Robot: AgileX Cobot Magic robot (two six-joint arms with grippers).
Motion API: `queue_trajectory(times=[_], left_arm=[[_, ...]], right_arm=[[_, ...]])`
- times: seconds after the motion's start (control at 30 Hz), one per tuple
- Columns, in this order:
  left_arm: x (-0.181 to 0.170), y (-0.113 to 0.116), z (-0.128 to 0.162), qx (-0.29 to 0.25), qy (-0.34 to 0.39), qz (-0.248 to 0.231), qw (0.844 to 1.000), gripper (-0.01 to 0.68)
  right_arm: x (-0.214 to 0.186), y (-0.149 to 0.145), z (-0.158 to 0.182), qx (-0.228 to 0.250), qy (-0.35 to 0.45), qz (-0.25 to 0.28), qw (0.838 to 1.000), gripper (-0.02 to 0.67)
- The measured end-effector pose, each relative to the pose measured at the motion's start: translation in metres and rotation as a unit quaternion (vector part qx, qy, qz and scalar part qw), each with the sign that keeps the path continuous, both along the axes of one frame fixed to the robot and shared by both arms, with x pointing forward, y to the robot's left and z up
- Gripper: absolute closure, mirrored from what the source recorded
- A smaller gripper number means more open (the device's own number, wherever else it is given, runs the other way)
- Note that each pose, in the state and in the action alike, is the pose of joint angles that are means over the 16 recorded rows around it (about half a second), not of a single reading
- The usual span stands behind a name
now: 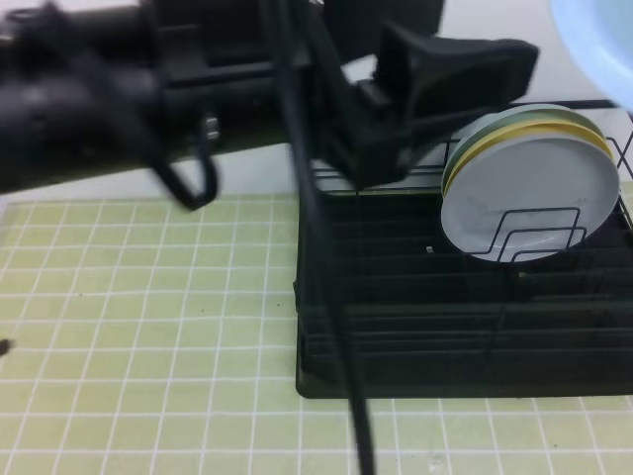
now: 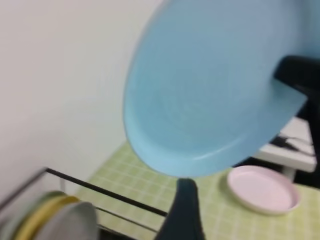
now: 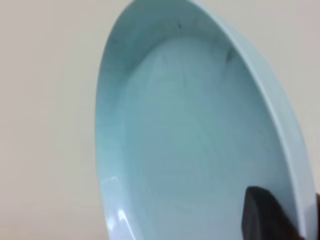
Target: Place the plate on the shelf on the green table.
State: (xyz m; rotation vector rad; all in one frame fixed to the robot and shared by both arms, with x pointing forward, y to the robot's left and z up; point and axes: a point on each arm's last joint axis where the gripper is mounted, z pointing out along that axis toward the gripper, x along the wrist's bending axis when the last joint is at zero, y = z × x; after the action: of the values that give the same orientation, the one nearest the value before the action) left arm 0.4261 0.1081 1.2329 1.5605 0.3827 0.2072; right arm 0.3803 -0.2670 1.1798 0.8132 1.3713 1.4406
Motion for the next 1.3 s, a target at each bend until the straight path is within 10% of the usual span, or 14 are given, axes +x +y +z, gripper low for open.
queue_trajectory(times=[0.27,0.57,0.93,1.3], left_arm=[[-0.025,0.040,0.013,0.094,-0.070,0.056,0.992,0.374],[-0.043,0.094,-0.006,0.230,-0.042,0.195,0.953,0.638],[-0.065,0.140,-0.066,0.252,-0.007,0.347,0.903,0.673],[-0.078,0.158,-0.099,0.229,-0.005,0.411,0.883,0.674]], right_arm=[[0.038,0.004,0.011,-0.207,-0.009,-0.004,0.978,0.647],[0.102,0.010,0.002,-0.414,0.076,0.076,0.904,0.652],[0.173,0.008,0.005,-0.526,0.154,0.125,0.827,0.652],[0.216,0.022,-0.023,-0.571,0.155,0.171,0.788,0.652]])
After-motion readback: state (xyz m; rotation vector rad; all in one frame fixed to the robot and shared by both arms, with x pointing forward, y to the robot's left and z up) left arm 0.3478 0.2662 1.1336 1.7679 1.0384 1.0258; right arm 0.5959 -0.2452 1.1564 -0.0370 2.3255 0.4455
